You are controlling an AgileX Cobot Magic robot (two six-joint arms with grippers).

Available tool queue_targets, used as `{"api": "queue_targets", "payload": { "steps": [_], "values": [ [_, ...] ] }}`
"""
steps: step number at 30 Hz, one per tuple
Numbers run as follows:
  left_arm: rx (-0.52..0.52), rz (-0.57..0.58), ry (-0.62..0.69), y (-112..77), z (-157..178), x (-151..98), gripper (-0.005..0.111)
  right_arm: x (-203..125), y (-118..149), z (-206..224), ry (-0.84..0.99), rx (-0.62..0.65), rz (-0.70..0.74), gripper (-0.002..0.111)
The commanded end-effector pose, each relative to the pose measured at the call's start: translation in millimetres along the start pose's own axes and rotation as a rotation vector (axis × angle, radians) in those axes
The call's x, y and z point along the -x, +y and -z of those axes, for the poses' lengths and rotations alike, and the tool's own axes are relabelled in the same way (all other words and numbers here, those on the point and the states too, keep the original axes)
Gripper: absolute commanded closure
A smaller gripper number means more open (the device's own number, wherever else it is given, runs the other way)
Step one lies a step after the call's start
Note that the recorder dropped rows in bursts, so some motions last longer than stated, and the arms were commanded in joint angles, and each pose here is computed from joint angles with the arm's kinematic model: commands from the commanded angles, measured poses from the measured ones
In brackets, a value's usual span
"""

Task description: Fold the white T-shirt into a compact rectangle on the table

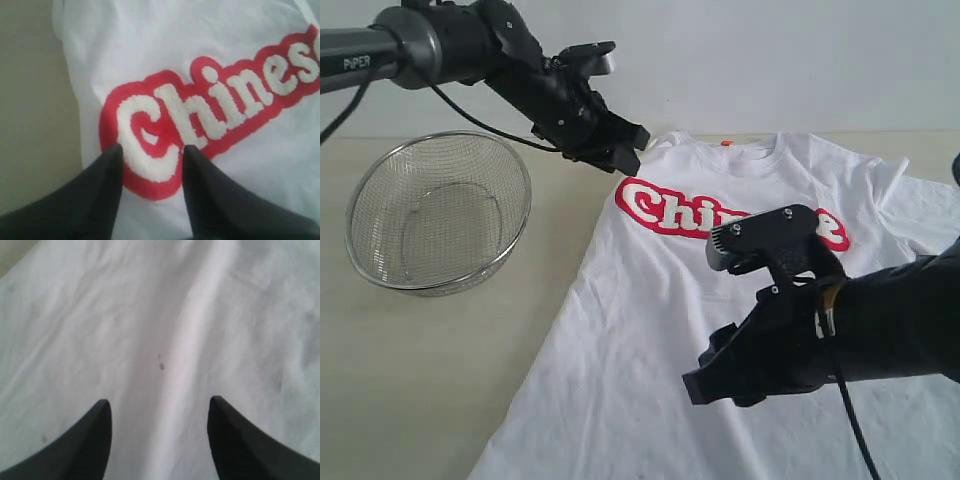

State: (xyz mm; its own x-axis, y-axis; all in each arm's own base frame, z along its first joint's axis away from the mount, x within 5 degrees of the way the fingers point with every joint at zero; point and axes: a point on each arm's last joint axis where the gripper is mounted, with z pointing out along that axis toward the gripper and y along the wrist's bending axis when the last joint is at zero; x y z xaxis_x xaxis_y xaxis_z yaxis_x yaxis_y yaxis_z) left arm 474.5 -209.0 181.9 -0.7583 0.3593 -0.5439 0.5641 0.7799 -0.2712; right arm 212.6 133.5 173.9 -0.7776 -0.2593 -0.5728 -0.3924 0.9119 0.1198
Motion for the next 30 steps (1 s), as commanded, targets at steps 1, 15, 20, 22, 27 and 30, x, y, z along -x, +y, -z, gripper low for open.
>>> {"api": "queue_targets", "payload": {
  "steps": [1, 15, 20, 22, 27, 30],
  "values": [
    [0.020, 0.105, -0.029, 13.3, -8, 12, 0.070, 2, 0, 1, -0.029, 0.002, 0.014, 0.057],
    [0.205, 0.139, 0.020, 57.1, -33, 11, 0.070, -9, -3, -28, 0.051, -0.015, 0.023, 0.057],
    [0.191, 0.114, 0.086, 57.7, -49, 0, 0.071, -8, -3, -28, 0.045, -0.014, 0.032, 0.057],
    [0.187, 0.113, 0.101, 56.3, -53, -3, 0.071, -8, -3, -28, 0.045, -0.014, 0.035, 0.057],
    [0.169, 0.084, 0.120, 45.9, -60, -5, 0.071, -8, -3, -28, 0.043, -0.014, 0.037, 0.057],
    [0.163, 0.043, 0.111, 37.6, -63, -3, 0.071, -8, -3, -28, 0.041, -0.013, 0.037, 0.057]
  ]
}}
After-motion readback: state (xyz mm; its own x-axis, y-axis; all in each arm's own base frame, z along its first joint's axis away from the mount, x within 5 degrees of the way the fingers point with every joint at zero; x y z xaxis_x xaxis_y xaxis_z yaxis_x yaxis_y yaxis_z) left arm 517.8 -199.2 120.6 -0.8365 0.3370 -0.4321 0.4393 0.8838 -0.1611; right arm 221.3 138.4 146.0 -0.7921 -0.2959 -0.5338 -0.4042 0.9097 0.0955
